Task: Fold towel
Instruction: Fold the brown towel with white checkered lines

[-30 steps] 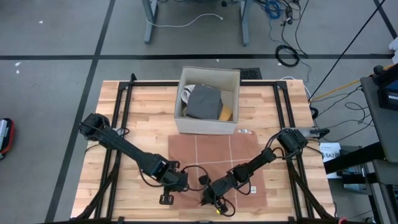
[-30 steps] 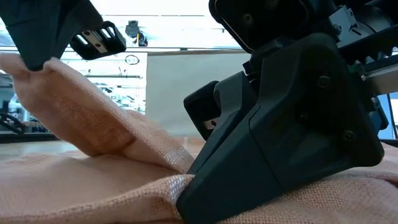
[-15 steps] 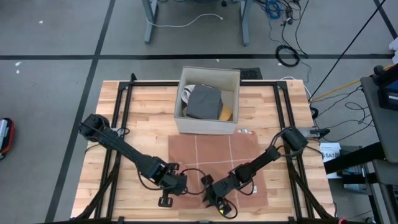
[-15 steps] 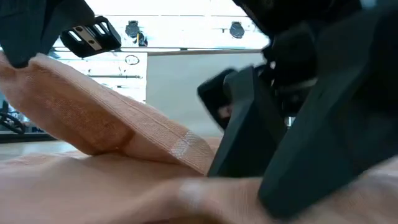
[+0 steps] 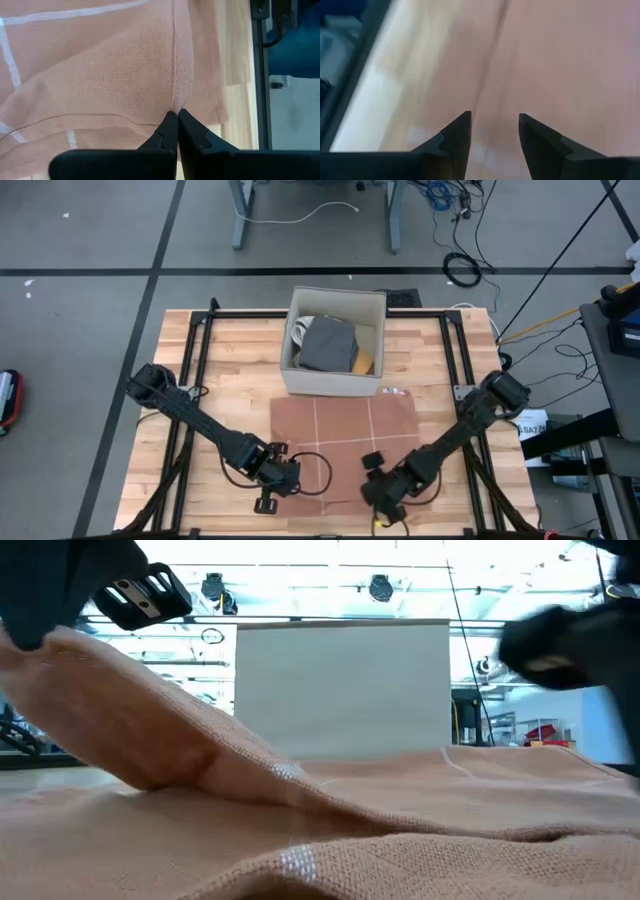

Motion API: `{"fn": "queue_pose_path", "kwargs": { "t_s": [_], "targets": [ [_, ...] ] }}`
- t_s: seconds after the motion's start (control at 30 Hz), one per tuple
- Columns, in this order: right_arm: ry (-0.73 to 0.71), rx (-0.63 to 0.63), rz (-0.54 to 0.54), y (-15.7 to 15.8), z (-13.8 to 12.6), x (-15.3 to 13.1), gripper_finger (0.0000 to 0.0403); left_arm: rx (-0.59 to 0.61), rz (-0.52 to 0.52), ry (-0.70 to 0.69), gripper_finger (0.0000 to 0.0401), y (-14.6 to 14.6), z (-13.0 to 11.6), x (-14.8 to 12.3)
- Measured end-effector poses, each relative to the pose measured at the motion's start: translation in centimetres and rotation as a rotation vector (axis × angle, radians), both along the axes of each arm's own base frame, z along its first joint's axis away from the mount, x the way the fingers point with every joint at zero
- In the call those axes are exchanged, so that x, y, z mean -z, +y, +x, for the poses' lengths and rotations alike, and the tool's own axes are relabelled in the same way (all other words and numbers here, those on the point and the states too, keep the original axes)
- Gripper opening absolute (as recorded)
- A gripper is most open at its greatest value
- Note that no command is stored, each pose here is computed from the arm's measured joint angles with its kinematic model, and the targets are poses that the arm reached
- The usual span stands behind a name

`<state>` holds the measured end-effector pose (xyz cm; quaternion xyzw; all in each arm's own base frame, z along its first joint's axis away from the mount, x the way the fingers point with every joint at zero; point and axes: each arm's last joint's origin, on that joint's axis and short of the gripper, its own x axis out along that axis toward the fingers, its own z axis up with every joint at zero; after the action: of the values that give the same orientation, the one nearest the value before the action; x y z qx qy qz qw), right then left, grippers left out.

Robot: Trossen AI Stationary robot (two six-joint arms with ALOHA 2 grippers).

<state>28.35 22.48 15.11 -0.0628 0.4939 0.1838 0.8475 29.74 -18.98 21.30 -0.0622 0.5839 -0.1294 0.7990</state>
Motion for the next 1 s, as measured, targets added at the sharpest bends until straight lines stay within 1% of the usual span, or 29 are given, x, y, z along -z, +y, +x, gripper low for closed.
{"fn": "queue_pose_path", "kwargs": {
  "t_s": [0.1, 0.23, 0.33, 0.47, 0.63, 1.0],
  "targets": [
    [0.128, 0.074, -0.057, 0.2, -2.3, -0.1, 0.0146, 0.008, 0.000, 0.001, 0.0000, -0.3, -0.2, 0.0],
    [0.235, 0.139, -0.096, 0.8, -5.0, -0.7, 0.0140, 0.012, 0.008, -0.004, 0.0000, -0.5, -0.3, 0.0],
    [0.262, 0.187, -0.099, 1.3, -6.8, -1.7, 0.0139, 0.011, 0.014, -0.011, 0.0000, -0.5, -0.3, 0.0],
    [0.212, 0.231, -0.110, 2.0, -8.2, -2.4, 0.0139, 0.017, 0.008, -0.029, 0.0000, -0.6, -0.2, 0.0],
    [0.196, 0.253, -0.113, 2.7, -9.0, -2.2, 0.0139, 0.023, 0.009, -0.047, 0.0000, -0.6, 0.0, -0.1],
    [0.225, 0.252, -0.168, 3.0, -8.6, 0.0, 0.0139, 0.023, 0.009, -0.052, 0.0000, -0.7, 0.0, -0.1]
  ]
}}
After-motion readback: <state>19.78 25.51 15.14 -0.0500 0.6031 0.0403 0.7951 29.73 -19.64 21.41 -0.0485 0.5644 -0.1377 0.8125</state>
